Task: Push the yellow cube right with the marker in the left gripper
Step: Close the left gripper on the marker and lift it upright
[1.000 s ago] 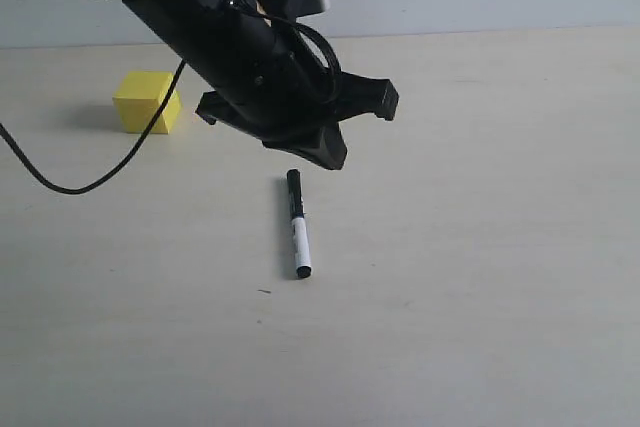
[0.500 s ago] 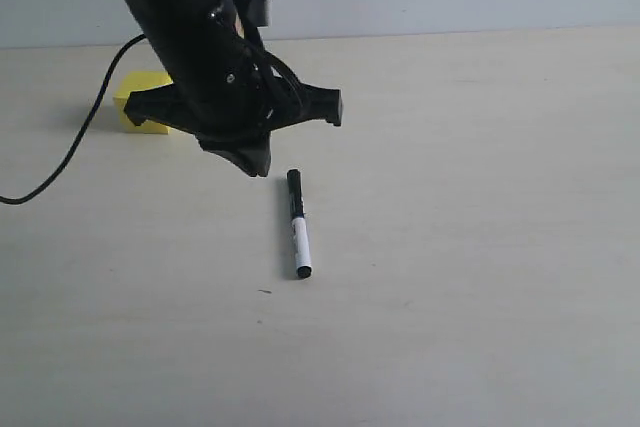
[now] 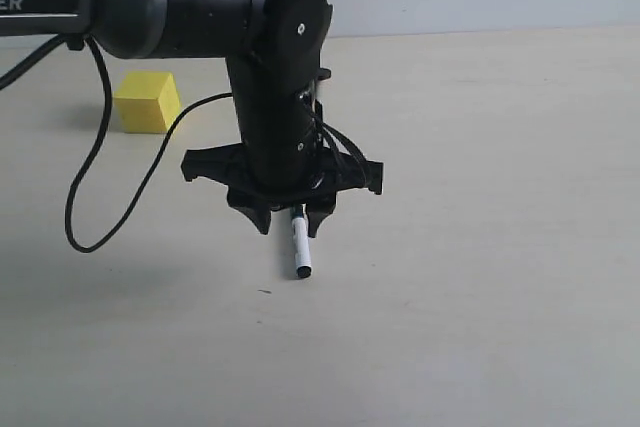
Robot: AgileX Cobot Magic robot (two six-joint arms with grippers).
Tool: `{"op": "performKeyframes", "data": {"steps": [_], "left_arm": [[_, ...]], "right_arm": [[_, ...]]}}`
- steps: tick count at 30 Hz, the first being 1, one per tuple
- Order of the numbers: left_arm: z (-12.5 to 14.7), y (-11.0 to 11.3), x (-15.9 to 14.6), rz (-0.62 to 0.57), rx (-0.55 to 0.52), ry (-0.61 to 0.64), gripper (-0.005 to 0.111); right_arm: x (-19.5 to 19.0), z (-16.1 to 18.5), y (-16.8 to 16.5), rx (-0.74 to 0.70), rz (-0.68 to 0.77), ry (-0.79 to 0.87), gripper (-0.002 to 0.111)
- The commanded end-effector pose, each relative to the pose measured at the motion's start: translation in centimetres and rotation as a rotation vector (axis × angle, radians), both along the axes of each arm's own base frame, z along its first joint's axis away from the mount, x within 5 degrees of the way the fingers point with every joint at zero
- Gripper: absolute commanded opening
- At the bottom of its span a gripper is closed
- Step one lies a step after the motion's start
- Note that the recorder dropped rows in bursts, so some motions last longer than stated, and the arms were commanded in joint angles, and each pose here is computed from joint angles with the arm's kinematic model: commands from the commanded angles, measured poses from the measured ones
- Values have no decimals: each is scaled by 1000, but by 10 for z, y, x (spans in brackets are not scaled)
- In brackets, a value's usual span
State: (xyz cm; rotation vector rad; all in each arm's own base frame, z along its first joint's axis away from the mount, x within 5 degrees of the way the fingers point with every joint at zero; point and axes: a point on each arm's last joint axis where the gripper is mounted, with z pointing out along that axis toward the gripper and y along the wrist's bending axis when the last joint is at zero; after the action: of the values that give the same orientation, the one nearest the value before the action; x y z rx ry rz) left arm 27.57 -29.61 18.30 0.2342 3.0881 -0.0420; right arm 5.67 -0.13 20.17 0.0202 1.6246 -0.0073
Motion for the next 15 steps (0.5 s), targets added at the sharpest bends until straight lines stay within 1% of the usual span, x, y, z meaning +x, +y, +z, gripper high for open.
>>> {"op": "performKeyframes", "data": {"steps": [1, 3, 5, 10, 15], "left_arm": [[-4, -2, 8, 16, -33, -27, 49], [-8, 1, 14, 42, -43, -25, 54], [-11, 1, 16, 55, -54, -19, 57], [-24, -2, 22, 61, -75, -38, 57], [-42, -4, 23, 65, -54, -10, 57]], "right_arm": [[0, -1, 0, -2, 1, -7, 0], [0, -1, 0, -2, 1, -7, 0], [0, -1, 0, -2, 1, -7, 0], [0, -1, 0, -2, 1, -7, 0], [0, -1, 0, -2, 1, -7, 0]]}}
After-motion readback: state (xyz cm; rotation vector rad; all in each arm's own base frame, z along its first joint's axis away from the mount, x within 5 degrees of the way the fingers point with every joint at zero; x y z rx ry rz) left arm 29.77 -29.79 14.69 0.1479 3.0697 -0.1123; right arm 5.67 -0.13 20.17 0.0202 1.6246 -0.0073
